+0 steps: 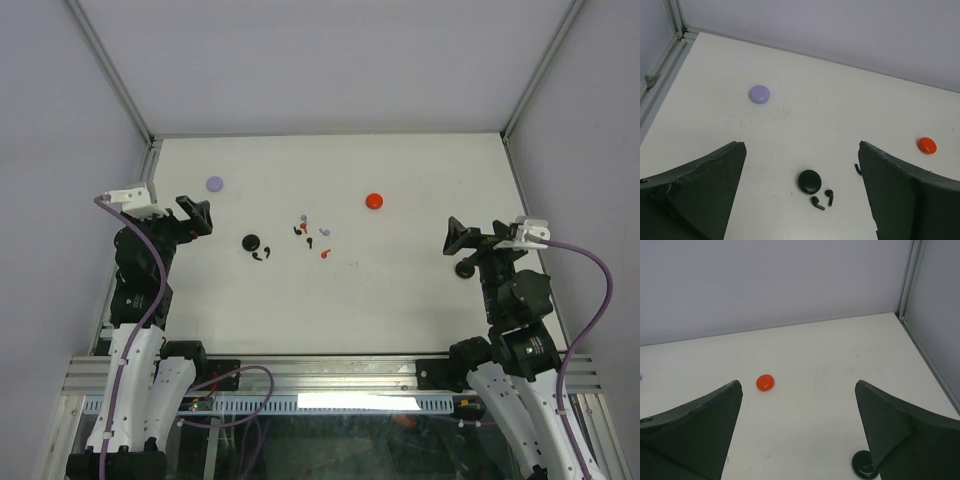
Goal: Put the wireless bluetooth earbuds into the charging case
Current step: Pick up the charging case at the center of the board.
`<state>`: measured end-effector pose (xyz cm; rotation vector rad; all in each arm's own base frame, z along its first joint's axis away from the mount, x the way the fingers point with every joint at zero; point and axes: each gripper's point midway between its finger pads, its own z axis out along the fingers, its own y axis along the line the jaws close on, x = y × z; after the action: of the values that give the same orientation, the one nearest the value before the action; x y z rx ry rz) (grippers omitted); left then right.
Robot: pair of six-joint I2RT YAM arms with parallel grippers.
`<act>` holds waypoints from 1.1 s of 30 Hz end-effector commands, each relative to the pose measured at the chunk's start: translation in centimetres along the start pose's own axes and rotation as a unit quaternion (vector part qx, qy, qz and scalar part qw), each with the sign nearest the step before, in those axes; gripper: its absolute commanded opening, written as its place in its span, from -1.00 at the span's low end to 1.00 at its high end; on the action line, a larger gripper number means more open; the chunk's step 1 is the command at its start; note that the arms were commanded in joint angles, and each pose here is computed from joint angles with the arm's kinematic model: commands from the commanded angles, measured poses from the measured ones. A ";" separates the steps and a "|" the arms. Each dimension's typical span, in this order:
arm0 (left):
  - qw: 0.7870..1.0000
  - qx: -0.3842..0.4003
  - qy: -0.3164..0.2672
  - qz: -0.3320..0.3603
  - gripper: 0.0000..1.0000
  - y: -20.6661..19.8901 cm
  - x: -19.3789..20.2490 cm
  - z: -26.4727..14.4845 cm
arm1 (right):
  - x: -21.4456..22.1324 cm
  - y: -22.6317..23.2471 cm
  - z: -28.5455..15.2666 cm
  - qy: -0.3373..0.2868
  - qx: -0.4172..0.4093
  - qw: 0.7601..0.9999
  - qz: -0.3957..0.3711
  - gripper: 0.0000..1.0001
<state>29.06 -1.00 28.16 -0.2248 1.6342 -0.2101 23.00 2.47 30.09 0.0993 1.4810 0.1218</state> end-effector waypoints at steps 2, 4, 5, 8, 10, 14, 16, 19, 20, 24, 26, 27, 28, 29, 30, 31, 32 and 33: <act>0.999 0.026 -0.020 0.000 0.98 -1.1 -1.3 0.2 | -2.9 -0.3 -0.3 -0.044 0.009 0.999 0.017 0.99; 1.000 0.026 -0.016 -0.003 0.98 -1.2 -1.3 0.4 | -2.9 -0.4 -0.3 -0.045 0.012 0.999 0.017 0.99; 1.000 0.027 -0.011 -0.006 0.98 -1.2 -1.1 0.5 | -2.9 -0.4 -0.4 -0.046 0.012 0.999 0.018 0.99; 1.000 0.020 0.015 -0.016 0.98 -1.1 -0.5 1.1 | -2.8 -0.5 -0.4 -0.048 0.013 0.999 0.018 0.98; 0.999 0.016 0.038 -0.020 0.98 -1.1 0.0 1.6 | -2.9 -0.5 -0.5 -0.050 0.012 0.998 0.019 0.98; 0.995 0.006 0.095 -0.042 0.97 -1.1 1.7 2.5 | -2.9 -0.3 -0.5 -0.052 0.007 0.998 0.020 0.98; 0.990 0.007 0.125 -0.059 0.94 -1.3 2.9 3.0 | -2.9 -0.1 -0.6 -0.052 0.001 0.998 0.020 0.99; 0.982 -0.007 0.170 -0.079 0.92 -1.3 5.4 3.8 | -2.9 0.1 -0.6 -0.052 -0.006 0.998 0.020 0.99; 0.979 -0.016 0.187 -0.082 0.91 -1.3 6.5 4.1 | -2.9 0.1 -0.6 -0.052 -0.007 0.998 0.020 0.99; 0.969 -0.062 0.230 -0.058 0.92 -2.2 9.7 5.1 | -2.7 0.3 -0.7 -0.050 -0.011 0.998 0.019 0.99; 0.963 -0.081 0.251 -0.050 0.92 -2.5 11.2 5.7 | -2.7 0.4 -0.7 -0.050 -0.013 0.998 0.019 0.98; 0.959 -0.089 0.262 -0.053 0.92 -2.4 11.9 6.0 | -2.6 0.3 -0.6 -0.049 -0.013 0.999 0.019 0.98; 0.955 -0.098 0.273 -0.055 0.90 -2.3 12.7 6.3 | -2.6 0.4 -0.6 -0.049 -0.014 0.999 0.019 0.99; 0.951 -0.108 0.286 -0.056 0.87 -2.1 13.6 6.6 | -2.6 0.4 -0.6 -0.049 -0.014 0.999 0.019 0.99; 0.948 -0.116 0.292 -0.055 0.87 -2.1 14.3 6.8 | -2.6 0.4 -0.6 -0.049 -0.014 0.999 0.019 0.99; 0.945 -0.126 0.298 -0.053 0.87 -1.9 14.9 7.0 | -2.6 0.4 -0.7 -0.049 -0.015 0.998 0.019 0.99; 0.943 -0.133 0.301 -0.050 0.87 -1.8 15.4 7.3 | -2.6 0.4 -0.7 -0.050 -0.015 0.998 0.019 0.99; 0.940 -0.144 0.306 -0.047 0.87 -1.6 16.0 7.5 | -2.6 0.4 -0.7 -0.050 -0.015 0.998 0.019 0.98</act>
<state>33.83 -7.47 12.41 -0.3931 2.3173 -0.1984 22.41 2.45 30.70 0.0972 1.4502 0.1376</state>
